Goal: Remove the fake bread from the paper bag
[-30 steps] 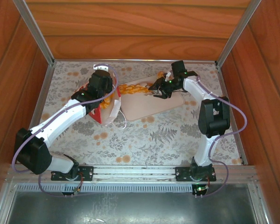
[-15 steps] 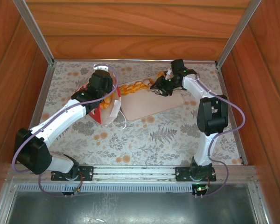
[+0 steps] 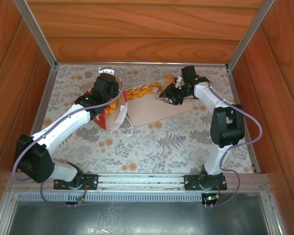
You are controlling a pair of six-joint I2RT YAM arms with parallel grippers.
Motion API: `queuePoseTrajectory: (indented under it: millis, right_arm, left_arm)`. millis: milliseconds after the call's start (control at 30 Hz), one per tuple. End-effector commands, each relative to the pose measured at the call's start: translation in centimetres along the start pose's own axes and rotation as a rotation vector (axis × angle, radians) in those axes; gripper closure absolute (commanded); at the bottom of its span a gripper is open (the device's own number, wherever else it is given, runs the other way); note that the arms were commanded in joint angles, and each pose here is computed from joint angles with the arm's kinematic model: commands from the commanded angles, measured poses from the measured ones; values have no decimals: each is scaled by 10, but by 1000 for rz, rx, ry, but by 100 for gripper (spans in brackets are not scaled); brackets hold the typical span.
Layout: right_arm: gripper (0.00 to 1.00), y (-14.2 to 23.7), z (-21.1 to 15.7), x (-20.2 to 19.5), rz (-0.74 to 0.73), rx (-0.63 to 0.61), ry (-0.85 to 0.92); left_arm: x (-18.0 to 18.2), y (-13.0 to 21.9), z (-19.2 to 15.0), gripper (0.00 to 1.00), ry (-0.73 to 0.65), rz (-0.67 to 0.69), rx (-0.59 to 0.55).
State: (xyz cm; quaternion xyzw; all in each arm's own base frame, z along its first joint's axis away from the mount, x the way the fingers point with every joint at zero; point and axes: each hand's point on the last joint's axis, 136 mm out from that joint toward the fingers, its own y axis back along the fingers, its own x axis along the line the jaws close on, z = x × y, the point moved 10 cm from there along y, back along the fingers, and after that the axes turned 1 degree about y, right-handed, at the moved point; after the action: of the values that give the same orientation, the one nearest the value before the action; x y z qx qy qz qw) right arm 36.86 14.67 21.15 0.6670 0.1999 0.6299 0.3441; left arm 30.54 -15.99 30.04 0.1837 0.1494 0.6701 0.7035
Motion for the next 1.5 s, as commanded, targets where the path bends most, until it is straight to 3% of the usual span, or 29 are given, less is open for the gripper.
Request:
queuePoseTrajectory:
  millis: [0,233,433,667,1133,1467]
  right_arm:
    - [55,31,-17,17,74,-37,49]
    - [59,66,-67,40,173,-78,160]
    - [60,88,-117,72,164,-123,336]
    - [63,95,-154,101,177,-67,497]
    - [66,69,-179,132,164,80,641]
    - [67,25,-174,152,44,156,663]
  left_arm:
    - [2,8,10,100,14,-14,-49]
    - [1,7,9,100,15,-20,-45]
    - [-1,5,10,100,18,-14,-43]
    - [-3,-1,14,100,9,11,-33]
    - [-5,-8,19,100,-40,59,11]
    - [-2,-1,18,100,-110,45,58]
